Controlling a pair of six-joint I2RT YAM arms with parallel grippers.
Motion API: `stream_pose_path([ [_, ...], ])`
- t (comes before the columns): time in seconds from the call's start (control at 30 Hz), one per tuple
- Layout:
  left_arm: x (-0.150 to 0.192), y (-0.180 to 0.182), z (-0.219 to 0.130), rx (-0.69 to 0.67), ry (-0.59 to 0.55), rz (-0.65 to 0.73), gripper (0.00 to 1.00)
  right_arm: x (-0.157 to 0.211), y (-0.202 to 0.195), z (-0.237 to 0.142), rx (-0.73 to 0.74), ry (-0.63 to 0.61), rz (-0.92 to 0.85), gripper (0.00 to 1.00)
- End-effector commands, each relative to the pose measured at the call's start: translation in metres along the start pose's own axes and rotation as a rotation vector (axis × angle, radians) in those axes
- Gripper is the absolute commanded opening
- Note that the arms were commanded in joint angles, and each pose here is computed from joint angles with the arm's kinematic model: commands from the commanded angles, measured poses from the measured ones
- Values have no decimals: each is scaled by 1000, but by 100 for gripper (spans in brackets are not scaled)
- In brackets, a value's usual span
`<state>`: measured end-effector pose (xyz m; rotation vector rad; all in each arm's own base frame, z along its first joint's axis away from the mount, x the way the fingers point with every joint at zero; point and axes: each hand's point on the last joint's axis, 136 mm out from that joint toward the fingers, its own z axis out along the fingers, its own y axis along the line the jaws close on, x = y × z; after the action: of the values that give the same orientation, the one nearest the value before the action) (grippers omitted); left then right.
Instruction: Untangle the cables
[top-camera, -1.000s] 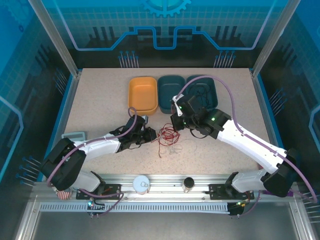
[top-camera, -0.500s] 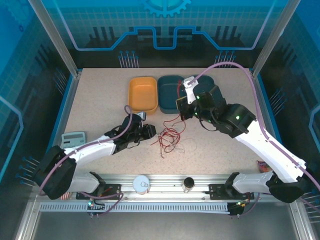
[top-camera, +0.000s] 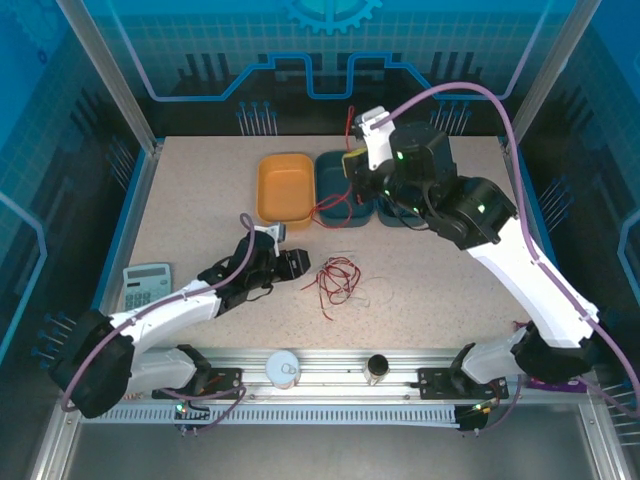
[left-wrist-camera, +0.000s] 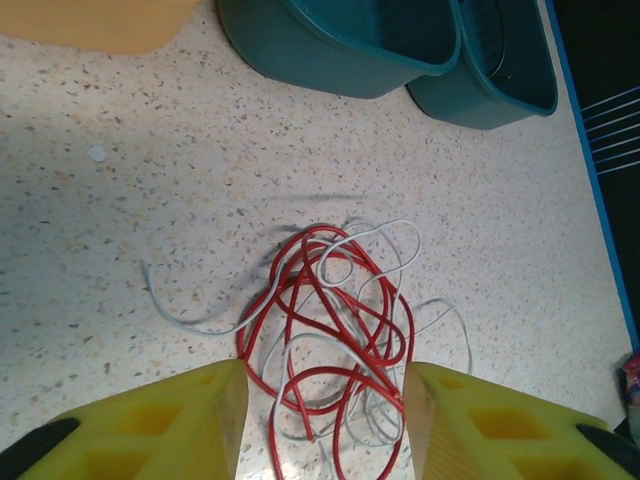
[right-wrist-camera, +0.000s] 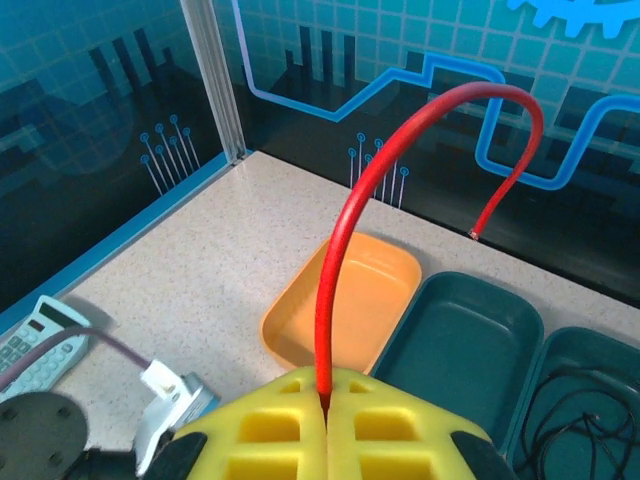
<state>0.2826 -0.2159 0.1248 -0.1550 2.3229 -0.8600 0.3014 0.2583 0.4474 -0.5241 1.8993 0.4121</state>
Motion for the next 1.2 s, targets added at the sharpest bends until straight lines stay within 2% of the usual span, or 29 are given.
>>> stream_pose_path([
  [0.0,-1,5,-11,-23,-28,22,54,-6,-16,26,32,5,-7,0],
  [0.1,-3,9,-20,-45,-48,32,68,-5,-34,58,64,27,7,0],
  [0.2,-4,15,-29,-69,-64,42,77,-1,-56,89,115,52,18,0],
  [0.5,2,27,-42,-111,-67,48,99,32,-113,178,217,149,38,0],
  [0.7,3,33,-44,-137,-67,46,99,86,-132,229,185,280,115,0],
  [0.87,1,35,-48,-147,-76,48,99,134,-133,254,123,396,180,0],
  [1.03,1,37,-49,-158,-80,48,99,182,-142,263,104,532,273,9],
  [1.17,2,38,-48,-159,-79,45,99,204,-149,258,102,599,354,16],
])
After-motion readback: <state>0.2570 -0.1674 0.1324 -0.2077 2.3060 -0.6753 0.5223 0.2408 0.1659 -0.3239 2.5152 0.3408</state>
